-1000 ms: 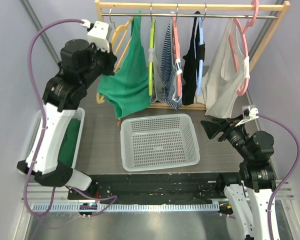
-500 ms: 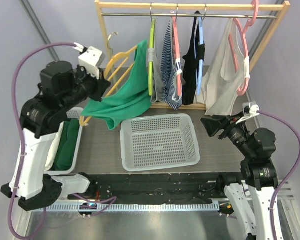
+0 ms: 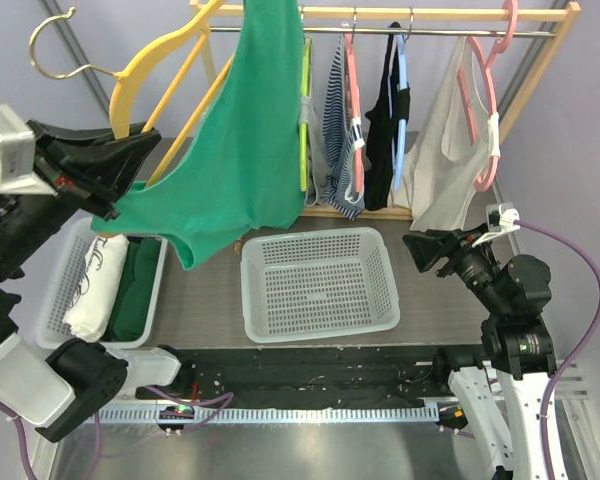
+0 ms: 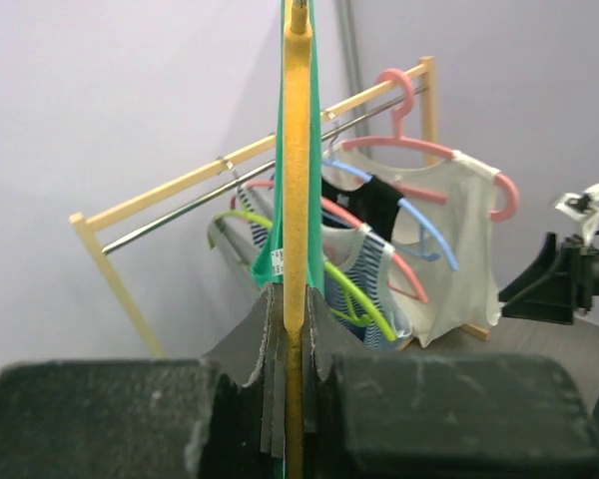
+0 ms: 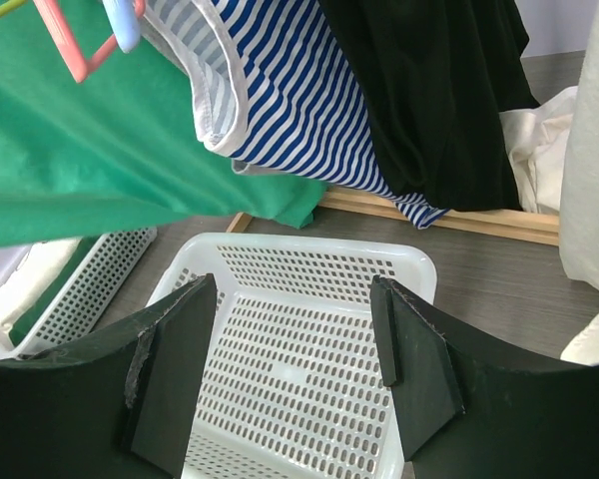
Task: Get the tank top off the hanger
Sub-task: Pick up the hanger from the clothesline, then remove the tank top from the hanger.
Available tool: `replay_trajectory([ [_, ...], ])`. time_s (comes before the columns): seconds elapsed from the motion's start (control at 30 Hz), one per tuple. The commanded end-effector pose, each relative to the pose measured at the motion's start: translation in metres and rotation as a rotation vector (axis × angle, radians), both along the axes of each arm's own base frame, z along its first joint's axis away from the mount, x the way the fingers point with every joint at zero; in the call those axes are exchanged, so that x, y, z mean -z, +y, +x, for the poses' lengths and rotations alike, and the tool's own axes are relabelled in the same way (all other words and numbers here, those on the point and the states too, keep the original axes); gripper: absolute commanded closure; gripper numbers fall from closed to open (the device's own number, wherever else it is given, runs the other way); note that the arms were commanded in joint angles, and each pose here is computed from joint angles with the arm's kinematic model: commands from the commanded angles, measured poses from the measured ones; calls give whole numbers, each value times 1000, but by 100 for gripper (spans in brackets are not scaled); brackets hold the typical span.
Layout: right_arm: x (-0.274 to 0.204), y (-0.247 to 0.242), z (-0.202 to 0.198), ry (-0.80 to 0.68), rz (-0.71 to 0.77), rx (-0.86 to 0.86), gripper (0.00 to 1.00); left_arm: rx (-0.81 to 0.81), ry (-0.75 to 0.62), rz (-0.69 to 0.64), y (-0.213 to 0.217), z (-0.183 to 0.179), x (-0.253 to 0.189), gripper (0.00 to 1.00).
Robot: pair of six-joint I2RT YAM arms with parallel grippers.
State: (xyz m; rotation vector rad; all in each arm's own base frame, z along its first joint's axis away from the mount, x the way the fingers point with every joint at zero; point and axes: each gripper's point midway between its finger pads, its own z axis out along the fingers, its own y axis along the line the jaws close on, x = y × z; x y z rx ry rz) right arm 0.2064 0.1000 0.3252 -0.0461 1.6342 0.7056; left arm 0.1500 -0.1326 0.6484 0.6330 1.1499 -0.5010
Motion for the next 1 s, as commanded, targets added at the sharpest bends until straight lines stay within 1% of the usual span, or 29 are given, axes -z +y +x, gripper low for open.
replay_trajectory([
  [0.0, -10, -2, 1, -31, -11, 14, 29, 212, -125, -6, -19, -41, -26, 100],
  [0.1, -8, -3, 1, -30, -11, 17, 30, 273, -200, -21, -16, -68, -40, 100],
  [0.17, -5, -3, 2, -26, -13, 18, 29, 286, -239, -60, -10, -83, -53, 100],
  [0.23, -4, -3, 2, -25, -12, 17, 29, 297, -265, -71, -6, -93, -57, 100],
  [0.43, -5, -2, 0, -33, -5, 12, 30, 381, -269, -107, -9, -114, -65, 100],
  [0.53, -7, -2, -2, -42, -3, 12, 30, 416, -334, -132, -7, -130, -79, 100],
  [0.57, -6, -2, -3, -40, -4, 12, 30, 429, -329, -144, -9, -131, -82, 100],
  [0.63, -6, -2, -4, -43, 0, 12, 30, 448, -375, -160, -8, -138, -92, 100],
  [0.67, -6, -1, -5, -43, 1, 9, 30, 472, -367, -163, -11, -139, -93, 100],
  [0.7, -6, -1, -6, -46, 1, 8, 30, 474, -414, -175, -10, -144, -102, 100],
  [0.8, -7, 0, -7, -48, 3, 2, 30, 490, -457, -198, -12, -146, -115, 100],
  [0.83, -7, 0, -7, -47, 4, -3, 30, 487, -522, -213, -9, -153, -125, 100],
  [0.9, -7, 3, -9, -47, 4, -17, 30, 491, -516, -226, -12, -146, -129, 100],
  [0.93, -6, 3, -9, -48, -3, -21, 30, 500, -547, -234, -11, -150, -134, 100],
  [0.97, -4, 3, -10, -38, -5, -24, 30, 507, -540, -238, -13, -149, -135, 100],
])
